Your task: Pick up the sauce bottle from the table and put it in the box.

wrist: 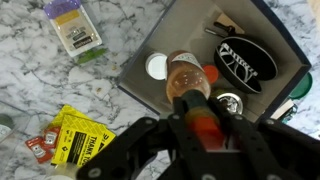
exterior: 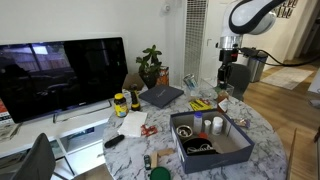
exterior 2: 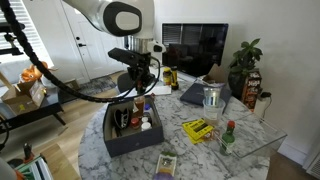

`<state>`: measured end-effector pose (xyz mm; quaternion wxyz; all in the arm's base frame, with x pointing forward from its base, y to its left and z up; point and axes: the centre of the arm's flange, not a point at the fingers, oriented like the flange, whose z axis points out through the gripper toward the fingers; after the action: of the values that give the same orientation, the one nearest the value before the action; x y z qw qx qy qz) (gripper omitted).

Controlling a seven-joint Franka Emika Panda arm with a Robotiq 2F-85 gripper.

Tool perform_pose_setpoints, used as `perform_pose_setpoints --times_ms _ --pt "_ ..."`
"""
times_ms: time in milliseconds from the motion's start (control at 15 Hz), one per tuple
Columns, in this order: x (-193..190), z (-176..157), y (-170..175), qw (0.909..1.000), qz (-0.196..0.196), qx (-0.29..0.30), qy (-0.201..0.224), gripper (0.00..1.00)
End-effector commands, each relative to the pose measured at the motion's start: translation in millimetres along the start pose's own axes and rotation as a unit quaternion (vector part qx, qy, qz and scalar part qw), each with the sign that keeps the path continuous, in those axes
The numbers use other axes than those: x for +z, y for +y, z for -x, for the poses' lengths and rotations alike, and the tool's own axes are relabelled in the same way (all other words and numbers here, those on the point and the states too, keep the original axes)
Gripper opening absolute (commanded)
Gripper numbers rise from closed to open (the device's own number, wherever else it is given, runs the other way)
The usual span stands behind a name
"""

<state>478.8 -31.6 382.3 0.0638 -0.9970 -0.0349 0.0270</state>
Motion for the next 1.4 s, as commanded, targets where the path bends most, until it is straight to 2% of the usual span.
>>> perform_pose_setpoints --times_ms 0,133,200,267,333,533,800,1000,1333 --pt "9.1 13.0 -6.5 0.9979 -0.016 -0.049 0.041 0.08" --pt "11.6 12.8 -0.3 0.9949 -0.059 -0.079 0.020 0.08" --pt "11.7 1.8 -6.6 0.9980 -0.027 -0.053 0.023 0.31" --pt "13.5 3.3 -5.2 0.9969 -0.039 -0.064 0.024 0.31" --pt "14.5 4.3 -3.3 0.9964 -0.044 -0.069 0.024 0.08" --pt "19.3 -2.4 -12.9 0.9957 -0.031 -0.060 0.063 0.08" --pt "23.6 -8.6 -17.1 0.9955 0.004 -0.051 0.080 0.08" --pt "31.4 -12.8 -14.9 0.9960 0.043 -0.040 0.067 0.08" --pt "44.5 -18.4 -16.6 0.9962 0.062 -0.036 0.050 0.08"
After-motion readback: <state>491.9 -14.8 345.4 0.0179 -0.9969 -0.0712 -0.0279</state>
